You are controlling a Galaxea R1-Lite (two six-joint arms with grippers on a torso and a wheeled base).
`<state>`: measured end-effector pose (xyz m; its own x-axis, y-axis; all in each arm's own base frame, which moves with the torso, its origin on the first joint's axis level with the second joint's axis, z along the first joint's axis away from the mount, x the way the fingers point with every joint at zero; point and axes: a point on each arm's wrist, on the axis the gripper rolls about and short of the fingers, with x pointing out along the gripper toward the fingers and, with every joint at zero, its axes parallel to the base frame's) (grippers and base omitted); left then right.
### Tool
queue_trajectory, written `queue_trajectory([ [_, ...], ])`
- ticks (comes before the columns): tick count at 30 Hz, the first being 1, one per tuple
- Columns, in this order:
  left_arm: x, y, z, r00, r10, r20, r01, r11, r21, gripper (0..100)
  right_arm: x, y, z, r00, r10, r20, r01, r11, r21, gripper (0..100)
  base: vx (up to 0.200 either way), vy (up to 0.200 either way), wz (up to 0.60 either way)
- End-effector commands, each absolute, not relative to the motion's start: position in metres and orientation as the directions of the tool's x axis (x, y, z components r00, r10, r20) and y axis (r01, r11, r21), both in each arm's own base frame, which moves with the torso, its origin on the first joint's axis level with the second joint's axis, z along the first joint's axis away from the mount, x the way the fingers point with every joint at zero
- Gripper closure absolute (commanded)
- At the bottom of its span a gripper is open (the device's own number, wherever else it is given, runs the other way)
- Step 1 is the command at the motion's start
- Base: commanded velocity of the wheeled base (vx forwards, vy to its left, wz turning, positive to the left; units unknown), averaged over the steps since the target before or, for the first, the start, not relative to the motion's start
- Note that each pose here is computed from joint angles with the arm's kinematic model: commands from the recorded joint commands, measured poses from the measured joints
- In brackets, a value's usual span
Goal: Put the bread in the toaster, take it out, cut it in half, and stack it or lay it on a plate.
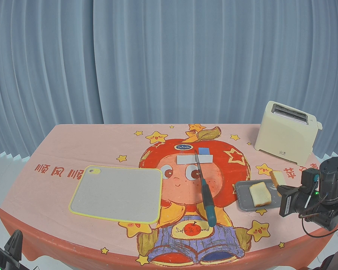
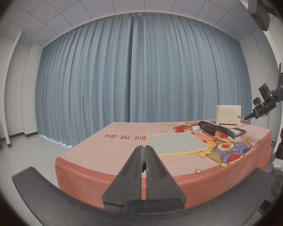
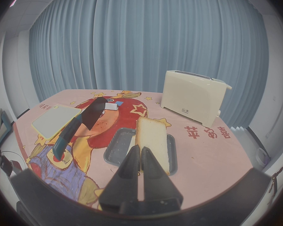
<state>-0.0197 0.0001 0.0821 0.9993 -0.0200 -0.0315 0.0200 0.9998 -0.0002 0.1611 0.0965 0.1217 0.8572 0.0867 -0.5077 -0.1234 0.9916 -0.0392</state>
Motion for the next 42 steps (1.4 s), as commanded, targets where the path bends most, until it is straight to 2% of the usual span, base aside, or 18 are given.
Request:
queue_trajectory([
  [1, -0.019, 0.0, 0.077, 0.999, -0.02, -0.049, 0.02, 1.0, 0.0, 100, 0.17, 0.103, 0.114, 0.838, 0.08, -0.539, -0.128, 0.99, -0.053, 100, 0.0, 0.0, 0.0],
  [12, -0.019, 0.0, 0.077, 0.999, -0.02, -0.049, 0.02, 1.0, 0.0, 100, 0.177, 0.112, 0.106, 0.82, 0.079, -0.567, -0.143, 0.987, -0.07, 100, 0.0, 0.0, 0.0],
  [17, -0.019, 0.0, 0.077, 0.999, -0.02, -0.049, 0.02, 1.0, 0.0, 100, 0.189, 0.117, 0.122, 0.846, 0.09, -0.526, -0.139, 0.989, -0.054, 100, 0.0, 0.0, 0.0],
  [23, -0.019, 0.0, 0.077, 0.999, -0.02, -0.049, 0.02, 1.0, 0.0, 100, 0.198, 0.122, 0.105, 0.821, 0.063, -0.568, -0.141, 0.986, -0.094, 100, 0.0, 0.0, 0.0],
  [26, -0.019, 0.0, 0.077, 0.999, -0.02, -0.049, 0.02, 1.0, 0.0, 100, 0.198, 0.125, 0.109, 0.839, 0.084, -0.537, -0.149, 0.986, -0.079, 100, 0.0, 0.0, 0.0],
  [42, -0.019, 0.0, 0.077, 0.999, -0.02, -0.049, 0.02, 1.0, 0.0, 100, 0.198, 0.125, 0.099, 0.818, 0.068, -0.57, -0.149, 0.984, -0.097, 100, 0.0, 0.0, 0.0],
])
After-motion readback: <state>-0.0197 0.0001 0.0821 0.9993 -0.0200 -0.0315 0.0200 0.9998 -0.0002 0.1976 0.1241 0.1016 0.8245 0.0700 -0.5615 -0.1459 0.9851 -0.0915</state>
